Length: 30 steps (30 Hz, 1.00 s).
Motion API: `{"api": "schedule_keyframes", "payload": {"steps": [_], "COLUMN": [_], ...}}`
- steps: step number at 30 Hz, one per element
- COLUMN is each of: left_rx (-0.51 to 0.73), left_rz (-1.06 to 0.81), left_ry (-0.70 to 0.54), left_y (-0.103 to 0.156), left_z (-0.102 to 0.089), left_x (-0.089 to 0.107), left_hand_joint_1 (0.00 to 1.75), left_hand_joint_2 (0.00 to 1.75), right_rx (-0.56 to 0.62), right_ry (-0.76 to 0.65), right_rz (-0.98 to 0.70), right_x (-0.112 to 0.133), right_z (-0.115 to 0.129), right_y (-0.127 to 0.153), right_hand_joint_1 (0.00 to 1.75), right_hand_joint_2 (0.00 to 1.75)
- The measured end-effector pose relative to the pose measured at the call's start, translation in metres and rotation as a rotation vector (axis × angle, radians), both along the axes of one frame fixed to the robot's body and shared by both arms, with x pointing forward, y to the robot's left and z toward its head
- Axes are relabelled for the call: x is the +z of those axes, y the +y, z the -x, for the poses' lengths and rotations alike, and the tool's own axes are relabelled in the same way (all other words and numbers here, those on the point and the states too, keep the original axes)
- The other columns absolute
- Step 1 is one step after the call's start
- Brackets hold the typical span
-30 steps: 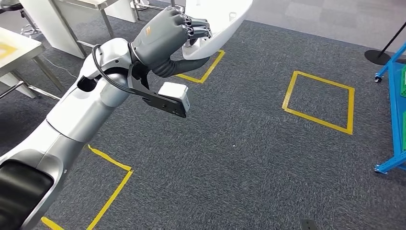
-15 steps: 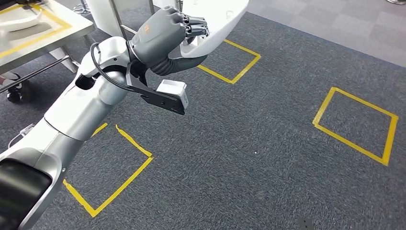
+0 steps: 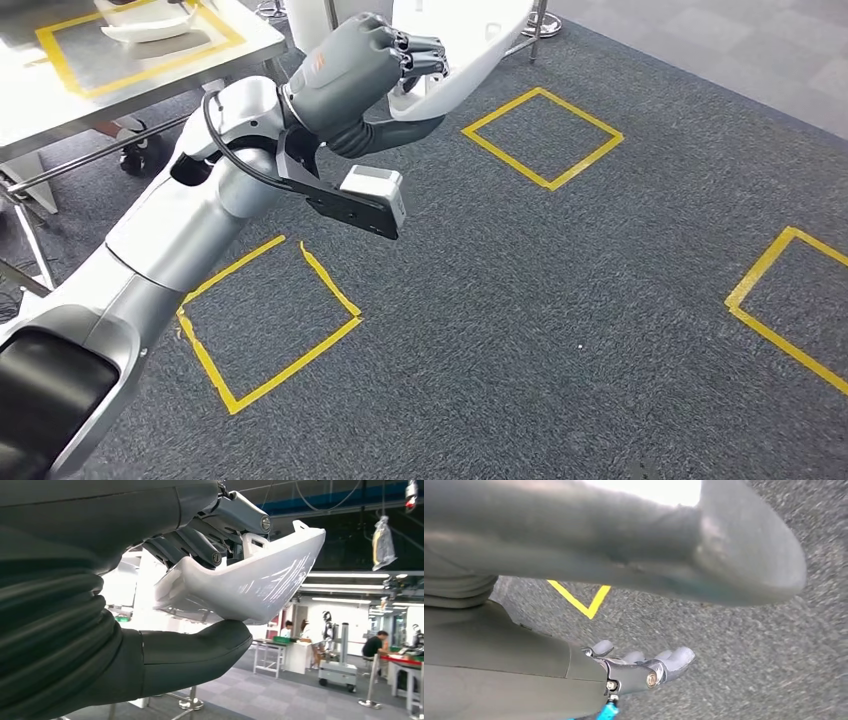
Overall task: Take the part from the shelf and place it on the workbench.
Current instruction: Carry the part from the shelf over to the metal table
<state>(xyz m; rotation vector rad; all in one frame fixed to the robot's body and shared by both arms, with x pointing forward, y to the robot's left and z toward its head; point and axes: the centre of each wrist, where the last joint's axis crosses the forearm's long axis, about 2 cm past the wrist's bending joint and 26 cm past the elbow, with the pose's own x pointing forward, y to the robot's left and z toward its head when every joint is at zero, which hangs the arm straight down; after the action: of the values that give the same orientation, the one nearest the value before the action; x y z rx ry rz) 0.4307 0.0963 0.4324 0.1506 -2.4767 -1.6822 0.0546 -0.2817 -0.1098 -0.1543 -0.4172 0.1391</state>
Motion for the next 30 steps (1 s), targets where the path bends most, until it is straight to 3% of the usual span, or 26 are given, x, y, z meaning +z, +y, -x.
{"api": "schedule_keyframes", "payload": {"steps": [30], "left_rx": [0.012], "left_rz": [-0.01], "left_ry": [0.007], "left_y": [0.0021], "left_z": [-0.0028], "left_x": [0.0013], "left_hand_joint_1": [1.75], "left_hand_joint_2": [1.75], "right_rx": [0.007], "right_ry": [0.007], "right_rz": [-0.006], "right_x": [-0.0001], "right_z": [0.001], "right_y": [0.0026], "right_hand_joint_1": [0.0], "right_hand_joint_2": [0.0]}}
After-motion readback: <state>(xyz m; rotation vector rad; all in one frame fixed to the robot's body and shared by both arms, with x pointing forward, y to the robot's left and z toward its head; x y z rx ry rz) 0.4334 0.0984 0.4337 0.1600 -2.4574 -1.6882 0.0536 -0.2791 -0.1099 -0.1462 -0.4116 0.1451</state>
